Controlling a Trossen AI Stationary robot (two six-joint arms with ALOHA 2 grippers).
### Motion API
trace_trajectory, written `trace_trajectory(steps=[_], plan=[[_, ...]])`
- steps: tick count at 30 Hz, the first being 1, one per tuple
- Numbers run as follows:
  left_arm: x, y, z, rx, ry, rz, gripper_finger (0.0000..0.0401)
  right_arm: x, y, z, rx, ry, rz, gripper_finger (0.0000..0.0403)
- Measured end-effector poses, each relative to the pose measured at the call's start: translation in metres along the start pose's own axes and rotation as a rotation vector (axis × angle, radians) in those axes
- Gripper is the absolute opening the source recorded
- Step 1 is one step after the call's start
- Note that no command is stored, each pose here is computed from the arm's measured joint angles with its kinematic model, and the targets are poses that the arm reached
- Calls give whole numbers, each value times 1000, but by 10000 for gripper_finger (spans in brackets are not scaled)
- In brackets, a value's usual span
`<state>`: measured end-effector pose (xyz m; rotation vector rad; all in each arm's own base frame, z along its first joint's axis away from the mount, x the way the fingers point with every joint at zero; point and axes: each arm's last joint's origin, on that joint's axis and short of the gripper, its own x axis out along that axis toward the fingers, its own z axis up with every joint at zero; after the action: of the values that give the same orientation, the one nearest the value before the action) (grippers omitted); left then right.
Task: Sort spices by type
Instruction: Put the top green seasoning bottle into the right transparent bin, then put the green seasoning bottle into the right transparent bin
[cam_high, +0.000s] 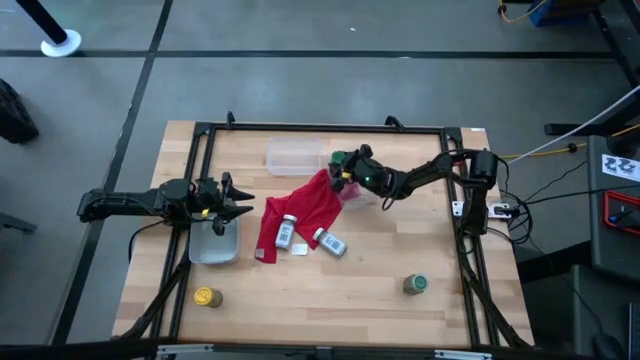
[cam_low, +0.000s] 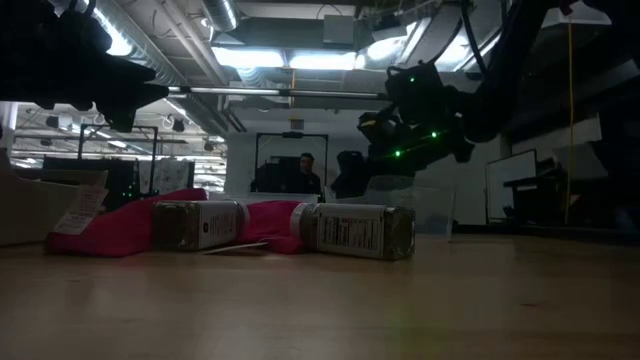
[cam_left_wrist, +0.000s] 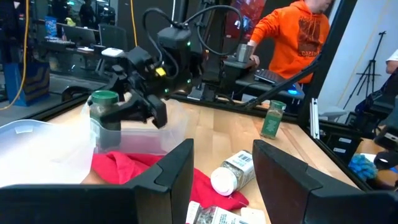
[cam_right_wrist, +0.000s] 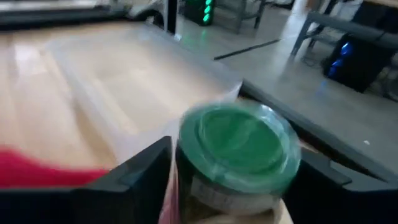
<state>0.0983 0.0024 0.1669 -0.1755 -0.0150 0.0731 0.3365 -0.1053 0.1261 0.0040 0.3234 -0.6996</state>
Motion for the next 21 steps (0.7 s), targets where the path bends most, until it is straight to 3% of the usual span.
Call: trace_trajectory(steps=[7,14,21], plan=[[0,0,0,0,0,0,150,-1,0,2,19,-4,-1,327],[0,0,0,-1,0,0,150,-14,-5,29,44,-65,-3,332],[0,0,0,-1,0,0,150,-38,-16,56,63,-34,-7,332]])
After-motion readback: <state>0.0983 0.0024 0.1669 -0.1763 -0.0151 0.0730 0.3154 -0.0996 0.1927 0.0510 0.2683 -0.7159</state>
